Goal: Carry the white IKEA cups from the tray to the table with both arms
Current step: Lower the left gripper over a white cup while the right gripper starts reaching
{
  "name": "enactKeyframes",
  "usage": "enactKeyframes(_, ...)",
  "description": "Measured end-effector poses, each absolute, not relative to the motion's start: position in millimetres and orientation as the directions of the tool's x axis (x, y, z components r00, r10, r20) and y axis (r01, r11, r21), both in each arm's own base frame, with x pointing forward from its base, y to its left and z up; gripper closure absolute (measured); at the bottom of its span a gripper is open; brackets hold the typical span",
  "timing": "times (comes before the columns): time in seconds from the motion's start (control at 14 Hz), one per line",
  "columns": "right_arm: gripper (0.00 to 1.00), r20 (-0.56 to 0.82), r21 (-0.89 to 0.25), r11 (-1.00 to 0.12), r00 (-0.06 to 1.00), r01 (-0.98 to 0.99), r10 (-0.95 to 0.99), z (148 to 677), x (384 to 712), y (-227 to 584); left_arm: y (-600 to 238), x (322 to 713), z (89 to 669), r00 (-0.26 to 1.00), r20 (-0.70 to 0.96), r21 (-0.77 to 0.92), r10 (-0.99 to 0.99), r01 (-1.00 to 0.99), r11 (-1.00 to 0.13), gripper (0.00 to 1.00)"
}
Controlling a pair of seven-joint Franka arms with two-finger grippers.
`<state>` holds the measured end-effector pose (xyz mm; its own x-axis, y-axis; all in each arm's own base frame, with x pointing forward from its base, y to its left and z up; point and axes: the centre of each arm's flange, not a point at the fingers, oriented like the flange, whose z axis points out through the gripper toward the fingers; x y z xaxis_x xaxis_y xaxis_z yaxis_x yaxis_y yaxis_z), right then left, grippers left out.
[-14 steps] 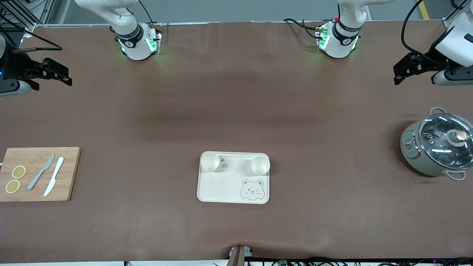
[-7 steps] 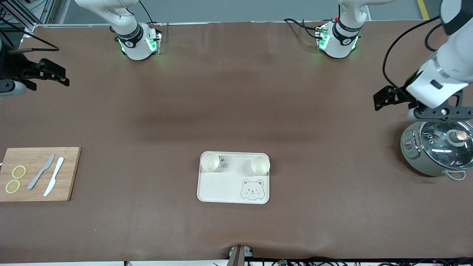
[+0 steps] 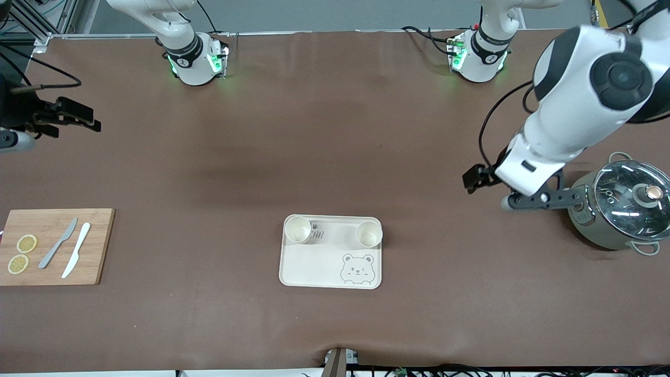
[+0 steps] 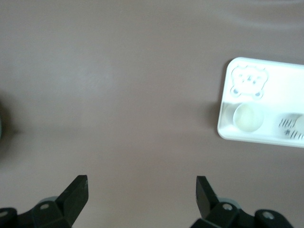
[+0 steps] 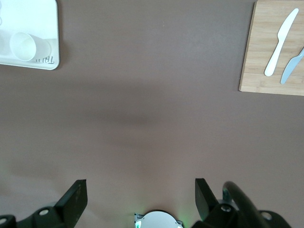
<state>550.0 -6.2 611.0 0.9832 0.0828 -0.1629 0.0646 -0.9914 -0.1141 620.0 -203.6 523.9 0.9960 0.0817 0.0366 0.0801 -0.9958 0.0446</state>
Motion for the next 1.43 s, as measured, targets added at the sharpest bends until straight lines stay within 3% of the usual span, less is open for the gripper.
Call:
enactKeyframes(0.29, 0.0, -0.22, -0.116, -0.993, 0.974, 0.023, 0.048, 574.5, 568.0, -25.9, -229.8, 643.8, 466.3, 0.983, 0.043, 0.087, 0.179, 0.175, -0.981, 0.0)
enactKeyframes(1.0, 0.0, -0.301, -0.129, -0.992, 0.953, -0.005, 0.034, 518.0, 591.5, -37.0, -309.9, 653.8, 353.0, 0.957, 0.035, 0.166, 0.287, 0.278, -0.946, 0.0)
enactKeyframes(1.14, 0.0, -0.342, -0.131, -0.991, 0.939, -0.009, 0.037, 487.4, 601.6, -36.3, -328.8, 650.0, 326.9, 0.959, 0.03, 0.177, 0.283, 0.273, -0.945, 0.04)
enactKeyframes(1.29, 0.0, -0.351, -0.131, -0.991, 0.935, -0.007, 0.04, 474.9, 606.5, -34.3, -347.7, 642.7, 307.9, 0.965, 0.025, 0.18, 0.26, 0.252, -0.951, 0.18)
enactKeyframes(1.43, 0.0, -0.34, -0.13, -0.991, 0.939, 0.002, 0.046, 475.3, 608.9, -27.1, -362.6, 634.8, 297.0, 0.969, 0.031, 0.16, 0.243, 0.235, -0.959, 0.24)
